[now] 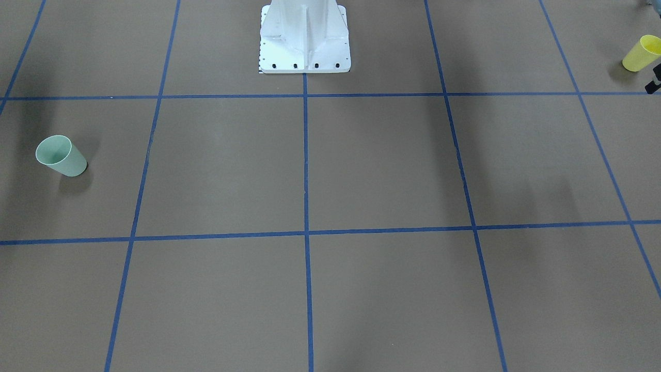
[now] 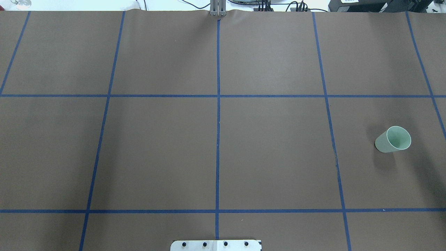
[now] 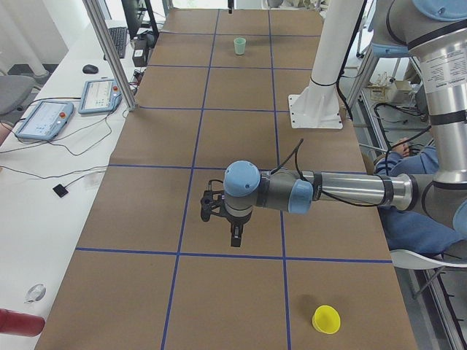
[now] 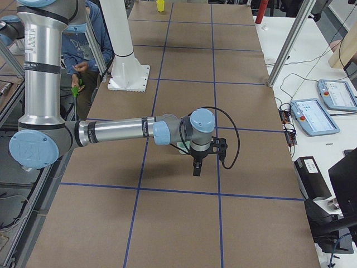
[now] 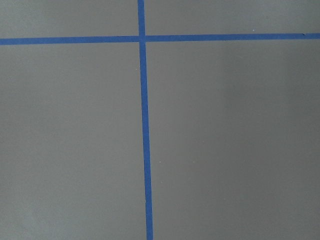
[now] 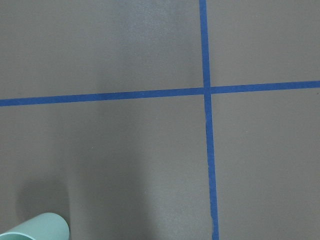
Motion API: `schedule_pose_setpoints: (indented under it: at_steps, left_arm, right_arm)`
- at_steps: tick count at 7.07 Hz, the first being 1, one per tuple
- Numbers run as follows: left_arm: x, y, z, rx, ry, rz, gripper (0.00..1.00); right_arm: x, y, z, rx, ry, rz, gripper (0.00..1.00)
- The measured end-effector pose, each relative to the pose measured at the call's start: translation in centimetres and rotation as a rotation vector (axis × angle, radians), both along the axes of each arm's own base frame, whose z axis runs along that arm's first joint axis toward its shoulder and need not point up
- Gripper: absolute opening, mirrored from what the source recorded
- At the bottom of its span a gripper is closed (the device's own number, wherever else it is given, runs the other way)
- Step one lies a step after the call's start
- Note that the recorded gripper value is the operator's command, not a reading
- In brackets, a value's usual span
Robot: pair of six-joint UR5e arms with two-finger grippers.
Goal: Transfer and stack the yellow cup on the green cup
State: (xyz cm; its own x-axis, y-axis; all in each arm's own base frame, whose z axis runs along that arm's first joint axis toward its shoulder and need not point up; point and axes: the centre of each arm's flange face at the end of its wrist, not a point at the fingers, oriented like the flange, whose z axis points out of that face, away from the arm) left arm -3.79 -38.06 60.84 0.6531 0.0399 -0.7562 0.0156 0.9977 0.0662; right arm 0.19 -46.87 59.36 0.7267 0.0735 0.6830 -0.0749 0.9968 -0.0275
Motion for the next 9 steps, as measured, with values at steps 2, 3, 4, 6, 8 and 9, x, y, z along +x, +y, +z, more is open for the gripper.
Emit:
schedule_pose_setpoints:
  at_steps: [2,3,4,6,8,9]
  left_arm:
    - [0.0,0.2,-0.2,0.004,0.000,-0.001,1.00]
    - [0.0,0.3,-0.3,0.007,-0.003,-0.002,1.00]
    - [0.0,0.2,-0.5,0.016,-0.003,-0.001,1.00]
    - [0.0,0.3,-1.0,0.031,-0.006,0.000,1.00]
    - [0.0,0.5,-1.3,0.035,-0.005,0.000,1.00]
    - [0.0,0.7,-1.2,0.033,-0.003,0.001,1.00]
  right_arm:
    - [0.0,0.0,0.0,-0.002,0.001,0.002,1.00]
    - [0.0,0.0,0.0,-0.002,0.001,0.003,1.00]
    - [0.0,0.0,0.0,-0.003,0.001,0.004,1.00]
    - [0.1,0.0,0.0,-0.003,0.001,0.004,1.00]
    - [0.0,0.0,-0.1,-0.004,0.000,0.006,1.00]
    - [0.0,0.0,-0.1,-0.003,0.000,0.007,1.00]
